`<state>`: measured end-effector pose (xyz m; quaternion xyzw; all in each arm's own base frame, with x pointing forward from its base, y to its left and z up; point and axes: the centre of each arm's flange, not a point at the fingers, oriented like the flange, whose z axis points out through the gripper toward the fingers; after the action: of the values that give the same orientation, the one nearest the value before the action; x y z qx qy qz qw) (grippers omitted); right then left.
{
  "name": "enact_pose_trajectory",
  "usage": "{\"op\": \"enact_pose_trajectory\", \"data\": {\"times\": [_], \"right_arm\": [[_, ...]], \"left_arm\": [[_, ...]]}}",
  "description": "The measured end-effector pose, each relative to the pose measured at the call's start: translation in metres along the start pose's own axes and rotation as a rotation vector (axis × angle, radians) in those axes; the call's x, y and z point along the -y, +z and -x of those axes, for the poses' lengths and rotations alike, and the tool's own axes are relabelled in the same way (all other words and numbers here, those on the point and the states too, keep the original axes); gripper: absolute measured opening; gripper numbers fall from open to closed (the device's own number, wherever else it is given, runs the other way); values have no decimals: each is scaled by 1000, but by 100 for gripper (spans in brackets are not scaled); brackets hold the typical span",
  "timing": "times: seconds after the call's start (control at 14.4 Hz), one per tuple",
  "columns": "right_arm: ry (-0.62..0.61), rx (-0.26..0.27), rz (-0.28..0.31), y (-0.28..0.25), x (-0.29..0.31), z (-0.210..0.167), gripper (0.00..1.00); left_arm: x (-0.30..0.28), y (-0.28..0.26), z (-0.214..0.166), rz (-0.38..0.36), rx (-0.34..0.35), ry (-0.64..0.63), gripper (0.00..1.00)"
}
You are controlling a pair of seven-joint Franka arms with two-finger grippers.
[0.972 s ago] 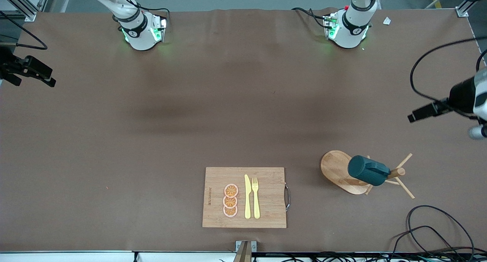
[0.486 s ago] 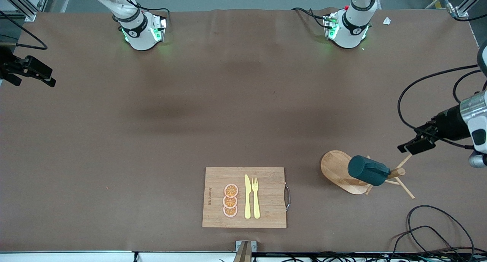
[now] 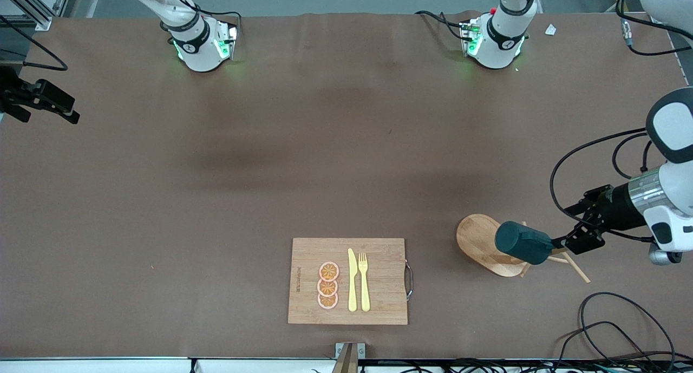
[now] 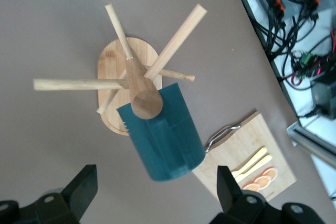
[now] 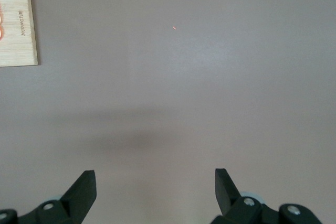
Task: Transfer cup from left to right arm and place
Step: 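Reach the left gripper toward the teal mug on the wooden stand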
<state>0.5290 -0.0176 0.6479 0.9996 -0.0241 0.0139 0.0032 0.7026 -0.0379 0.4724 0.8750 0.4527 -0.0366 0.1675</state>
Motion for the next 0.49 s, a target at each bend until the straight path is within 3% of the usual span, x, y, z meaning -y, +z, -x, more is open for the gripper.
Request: {"op": "enact_pose_trajectory", "data": {"times": [0.49], "right_arm": [[0,0,0,0,0,0,100]], "left_arm": [[-3,39,-6,-10,33,-102,100]]}}
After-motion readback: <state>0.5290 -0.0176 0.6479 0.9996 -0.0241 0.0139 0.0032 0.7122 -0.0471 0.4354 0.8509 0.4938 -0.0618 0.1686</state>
